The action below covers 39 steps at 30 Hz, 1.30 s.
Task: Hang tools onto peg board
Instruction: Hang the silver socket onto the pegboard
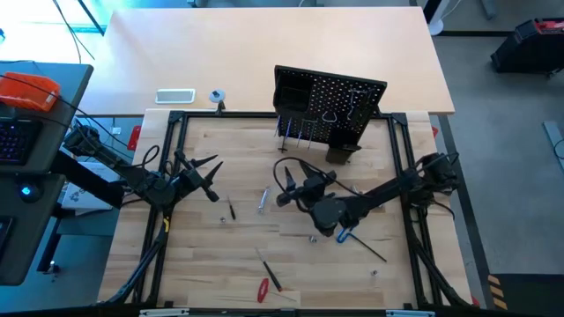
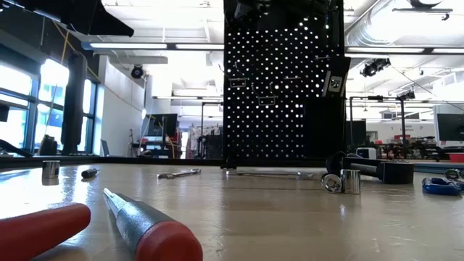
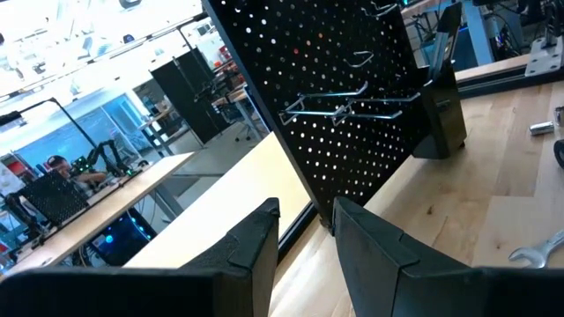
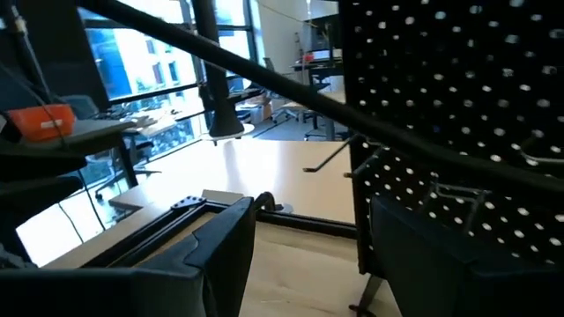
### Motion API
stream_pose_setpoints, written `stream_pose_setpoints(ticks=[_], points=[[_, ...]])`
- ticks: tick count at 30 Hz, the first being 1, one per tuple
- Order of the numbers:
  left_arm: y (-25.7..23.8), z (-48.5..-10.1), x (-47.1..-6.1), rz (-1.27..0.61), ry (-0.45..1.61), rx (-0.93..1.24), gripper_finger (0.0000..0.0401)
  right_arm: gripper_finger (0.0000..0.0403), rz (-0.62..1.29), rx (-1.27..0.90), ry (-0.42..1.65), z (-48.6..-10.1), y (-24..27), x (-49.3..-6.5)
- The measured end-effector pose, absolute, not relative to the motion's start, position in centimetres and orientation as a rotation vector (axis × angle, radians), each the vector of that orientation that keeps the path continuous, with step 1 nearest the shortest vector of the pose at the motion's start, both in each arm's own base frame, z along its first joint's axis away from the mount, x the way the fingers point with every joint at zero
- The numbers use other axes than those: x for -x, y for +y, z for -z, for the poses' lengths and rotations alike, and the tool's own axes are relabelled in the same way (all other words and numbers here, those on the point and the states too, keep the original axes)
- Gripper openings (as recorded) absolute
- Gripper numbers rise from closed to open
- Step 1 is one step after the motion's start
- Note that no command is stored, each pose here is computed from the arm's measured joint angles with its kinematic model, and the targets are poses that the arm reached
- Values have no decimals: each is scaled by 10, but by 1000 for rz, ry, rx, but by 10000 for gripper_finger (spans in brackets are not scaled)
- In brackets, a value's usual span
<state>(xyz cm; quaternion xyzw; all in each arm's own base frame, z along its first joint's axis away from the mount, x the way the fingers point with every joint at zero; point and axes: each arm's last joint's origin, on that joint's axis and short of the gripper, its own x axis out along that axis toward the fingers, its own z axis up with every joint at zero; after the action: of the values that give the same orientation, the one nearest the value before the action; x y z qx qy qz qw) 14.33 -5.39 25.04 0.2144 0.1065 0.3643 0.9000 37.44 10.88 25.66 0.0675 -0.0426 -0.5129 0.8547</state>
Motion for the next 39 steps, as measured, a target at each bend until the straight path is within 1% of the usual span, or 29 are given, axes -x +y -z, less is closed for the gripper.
stream_pose_setpoints(ticks=[6, 22, 32, 39], points=[[-54, -250, -143, -754, 220, -443, 105, 220, 1135, -189, -123, -257, 114, -371], [-54, -250, -143, -754, 220, -443, 105, 220, 1132, -235, -154, -259, 114, -371], [-54, -250, -143, -754, 220, -444, 105, 220, 1133, -227, -150, -259, 114, -371], [-54, -250, -143, -754, 220, -444, 105, 220, 1132, -184, -122, -259, 114, -371]])
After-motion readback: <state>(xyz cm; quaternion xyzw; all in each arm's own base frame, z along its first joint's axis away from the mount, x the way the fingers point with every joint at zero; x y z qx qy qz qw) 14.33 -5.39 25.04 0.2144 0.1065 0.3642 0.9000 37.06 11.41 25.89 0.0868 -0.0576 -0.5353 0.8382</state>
